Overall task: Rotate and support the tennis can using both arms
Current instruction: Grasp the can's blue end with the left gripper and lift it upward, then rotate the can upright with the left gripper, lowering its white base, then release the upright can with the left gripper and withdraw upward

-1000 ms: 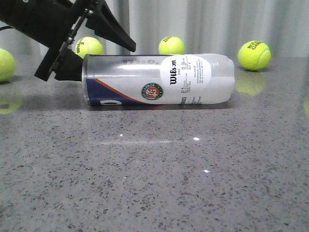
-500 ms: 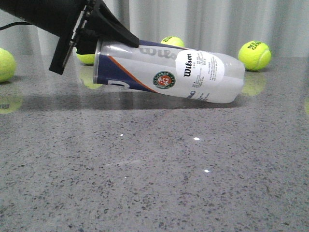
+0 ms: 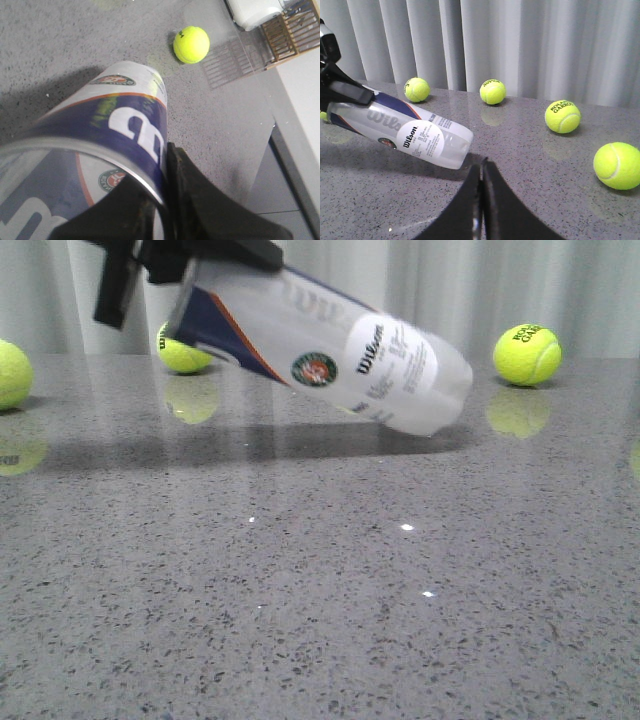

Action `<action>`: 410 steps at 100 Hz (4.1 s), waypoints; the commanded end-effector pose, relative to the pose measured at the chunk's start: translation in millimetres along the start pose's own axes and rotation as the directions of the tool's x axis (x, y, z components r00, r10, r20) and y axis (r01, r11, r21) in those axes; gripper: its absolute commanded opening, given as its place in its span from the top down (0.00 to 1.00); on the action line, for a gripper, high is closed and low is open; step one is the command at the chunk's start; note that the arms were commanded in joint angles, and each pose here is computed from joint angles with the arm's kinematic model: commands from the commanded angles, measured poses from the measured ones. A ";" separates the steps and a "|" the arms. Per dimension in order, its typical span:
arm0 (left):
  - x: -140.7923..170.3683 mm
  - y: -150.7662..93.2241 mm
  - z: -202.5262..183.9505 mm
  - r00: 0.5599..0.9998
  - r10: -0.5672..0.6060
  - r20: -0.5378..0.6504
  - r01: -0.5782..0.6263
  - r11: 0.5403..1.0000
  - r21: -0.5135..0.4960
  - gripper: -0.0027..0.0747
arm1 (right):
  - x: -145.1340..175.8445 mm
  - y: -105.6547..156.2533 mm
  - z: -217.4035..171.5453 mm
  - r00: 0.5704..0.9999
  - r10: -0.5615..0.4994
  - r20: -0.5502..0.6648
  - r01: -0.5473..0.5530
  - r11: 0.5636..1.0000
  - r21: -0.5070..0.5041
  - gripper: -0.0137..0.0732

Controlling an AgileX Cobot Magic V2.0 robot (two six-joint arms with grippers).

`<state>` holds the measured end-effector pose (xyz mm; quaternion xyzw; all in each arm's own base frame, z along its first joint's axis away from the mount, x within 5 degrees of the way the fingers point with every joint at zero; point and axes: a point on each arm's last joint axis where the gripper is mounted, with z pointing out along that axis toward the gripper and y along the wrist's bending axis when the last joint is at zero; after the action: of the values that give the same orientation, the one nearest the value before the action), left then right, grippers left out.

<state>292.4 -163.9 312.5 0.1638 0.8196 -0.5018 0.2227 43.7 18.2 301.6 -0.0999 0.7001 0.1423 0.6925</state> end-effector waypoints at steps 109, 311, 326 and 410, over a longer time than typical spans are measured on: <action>6.1 -111.5 -89.7 0.925 0.261 -0.275 -0.371 0.769 -0.520 0.99 | -15.2 -0.6 -1.1 0.995 -0.008 0.101 0.007 1.000 0.015 0.91; -24.4 -158.5 -10.2 0.879 0.453 -0.152 -0.477 0.825 -0.302 0.30 | -15.2 -0.6 -1.1 0.995 -0.008 0.101 0.007 1.000 0.015 0.91; -33.2 -173.0 -21.7 0.848 0.528 -0.046 -0.515 0.801 -0.306 0.32 | -15.2 -0.6 -1.1 0.995 -0.008 0.101 0.007 1.000 0.015 0.91; 39.2 -184.0 -120.9 0.695 0.667 0.269 -0.535 0.729 -0.427 0.99 | -15.2 -0.6 -1.1 0.995 -0.008 0.101 0.007 1.000 0.015 0.91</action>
<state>161.4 -148.8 464.3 0.3038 0.7665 -0.2604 0.5025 43.7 18.2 301.6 -0.0990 0.7003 0.1428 0.6924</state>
